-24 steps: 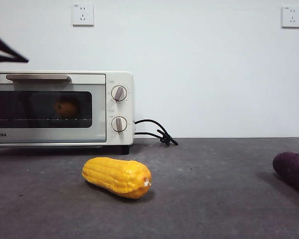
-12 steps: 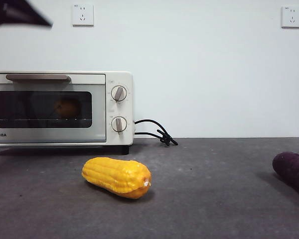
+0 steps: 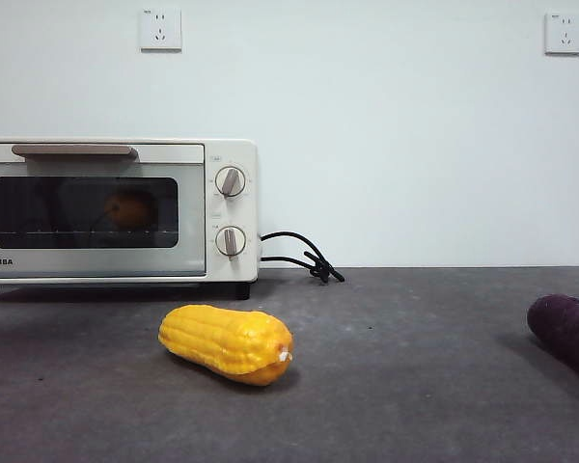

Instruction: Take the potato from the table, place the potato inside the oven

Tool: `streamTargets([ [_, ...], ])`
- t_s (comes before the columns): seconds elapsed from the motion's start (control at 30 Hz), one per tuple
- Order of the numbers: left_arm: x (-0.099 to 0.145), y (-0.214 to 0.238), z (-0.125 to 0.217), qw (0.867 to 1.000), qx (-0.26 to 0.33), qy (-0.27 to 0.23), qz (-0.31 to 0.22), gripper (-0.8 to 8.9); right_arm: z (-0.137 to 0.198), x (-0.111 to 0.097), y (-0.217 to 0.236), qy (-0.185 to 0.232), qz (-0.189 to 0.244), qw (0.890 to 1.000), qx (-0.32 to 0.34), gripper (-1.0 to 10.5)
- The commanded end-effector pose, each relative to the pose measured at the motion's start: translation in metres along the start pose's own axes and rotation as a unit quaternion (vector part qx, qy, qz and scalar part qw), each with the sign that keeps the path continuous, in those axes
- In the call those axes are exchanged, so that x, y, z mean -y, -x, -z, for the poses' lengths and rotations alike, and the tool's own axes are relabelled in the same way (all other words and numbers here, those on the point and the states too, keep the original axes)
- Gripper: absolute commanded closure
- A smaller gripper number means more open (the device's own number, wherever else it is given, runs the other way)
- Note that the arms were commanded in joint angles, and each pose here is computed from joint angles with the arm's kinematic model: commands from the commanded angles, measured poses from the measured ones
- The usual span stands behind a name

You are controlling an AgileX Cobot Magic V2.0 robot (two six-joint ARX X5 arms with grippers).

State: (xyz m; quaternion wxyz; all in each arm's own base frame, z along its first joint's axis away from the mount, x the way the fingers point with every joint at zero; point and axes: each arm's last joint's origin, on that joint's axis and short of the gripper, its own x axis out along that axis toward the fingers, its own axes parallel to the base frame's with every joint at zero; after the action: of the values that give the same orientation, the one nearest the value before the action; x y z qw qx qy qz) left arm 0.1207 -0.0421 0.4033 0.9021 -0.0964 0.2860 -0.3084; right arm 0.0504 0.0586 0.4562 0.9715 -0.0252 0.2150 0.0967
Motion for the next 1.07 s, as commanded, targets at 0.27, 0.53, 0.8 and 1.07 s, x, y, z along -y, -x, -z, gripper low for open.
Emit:
streamTargets([
  [0.27,0.024,0.086,0.047,0.975,0.142,-0.006,-0.169,8.17,0.003,-0.001,-0.002,0.005,0.006,1.0,-0.009,9.5],
  [0.53,0.022,0.09,0.051,0.967,0.148,0.002,-0.206,8.17,0.003,0.0,-0.002,0.005,0.005,1.0,-0.009,9.5],
  [0.8,0.013,0.06,0.033,0.971,0.093,0.012,-0.219,8.17,0.003,0.0,-0.002,0.005,0.005,1.0,-0.009,9.5],
  [1.07,-0.009,0.022,0.009,0.943,0.028,-0.136,-0.302,8.17,0.003,0.0,-0.002,0.005,0.006,1.0,-0.008,9.5],
])
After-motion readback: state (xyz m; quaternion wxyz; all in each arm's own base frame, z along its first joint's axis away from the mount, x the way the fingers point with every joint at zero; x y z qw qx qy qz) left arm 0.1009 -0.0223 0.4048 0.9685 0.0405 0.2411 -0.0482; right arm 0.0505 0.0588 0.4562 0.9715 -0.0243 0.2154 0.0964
